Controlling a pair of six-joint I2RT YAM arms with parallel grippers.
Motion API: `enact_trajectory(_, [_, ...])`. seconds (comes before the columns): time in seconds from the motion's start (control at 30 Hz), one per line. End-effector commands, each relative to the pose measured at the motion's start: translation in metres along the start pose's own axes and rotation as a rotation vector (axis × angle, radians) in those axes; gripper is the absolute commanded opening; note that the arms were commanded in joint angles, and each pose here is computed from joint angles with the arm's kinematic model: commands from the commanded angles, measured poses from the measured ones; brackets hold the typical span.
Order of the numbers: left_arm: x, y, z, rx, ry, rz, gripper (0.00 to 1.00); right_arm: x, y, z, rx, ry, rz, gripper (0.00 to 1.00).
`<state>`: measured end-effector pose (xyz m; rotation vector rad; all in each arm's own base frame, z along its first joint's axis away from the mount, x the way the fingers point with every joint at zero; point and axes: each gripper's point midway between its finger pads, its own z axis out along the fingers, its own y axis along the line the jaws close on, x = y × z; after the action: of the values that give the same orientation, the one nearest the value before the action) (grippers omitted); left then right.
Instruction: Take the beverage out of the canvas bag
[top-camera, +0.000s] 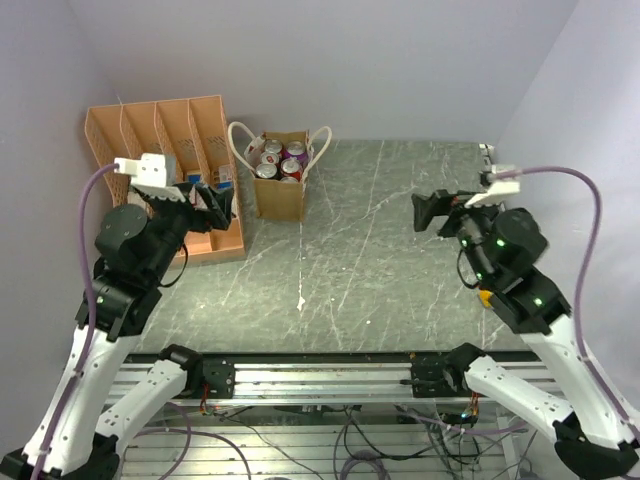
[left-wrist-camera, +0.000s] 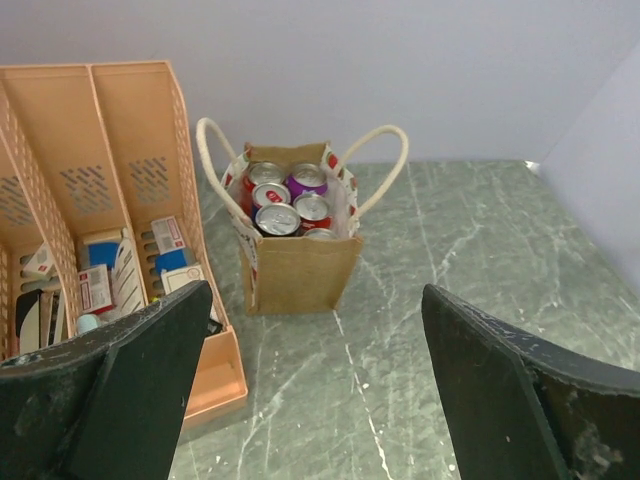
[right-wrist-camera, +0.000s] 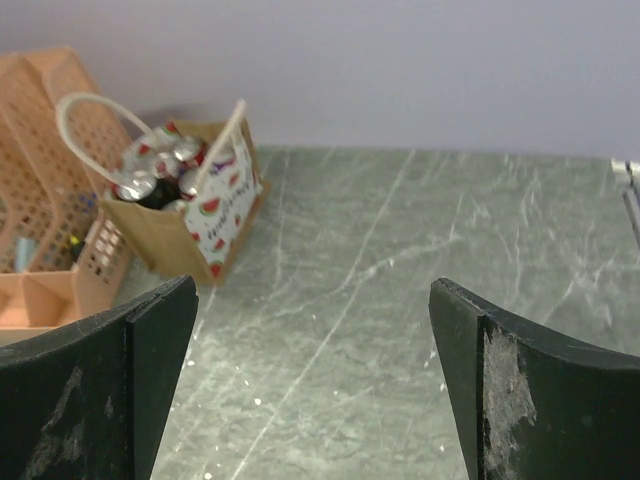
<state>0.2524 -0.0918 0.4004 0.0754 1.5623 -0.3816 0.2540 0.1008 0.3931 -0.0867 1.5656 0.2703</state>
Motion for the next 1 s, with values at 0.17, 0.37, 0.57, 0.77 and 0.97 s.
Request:
enact_trajectory(0.17, [0.004,0.025,0.053,-0.167,-0.026,-0.029,0.96,0.105,-0.012,0.074,0.165,0.241,0.084,1.00])
enact_trajectory(0.37, [0.023,0.037,0.087,-0.233,-0.001,-0.016,0.95,0.177,-0.019,0.112,0.200,0.354,0.169,1.00])
enact_trajectory(0.57, [0.037,0.045,0.107,-0.211,-0.019,-0.047,0.95,0.218,-0.005,0.148,0.095,0.377,0.275,1.00])
enact_trajectory(0.77, [0.052,0.060,0.123,-0.195,-0.011,-0.063,0.94,0.232,0.031,0.187,-0.093,0.346,0.377,1.00])
enact_trajectory(0.97, [0.055,0.058,0.135,-0.130,-0.015,-0.069,0.94,0.236,0.074,0.216,-0.237,0.300,0.412,1.00])
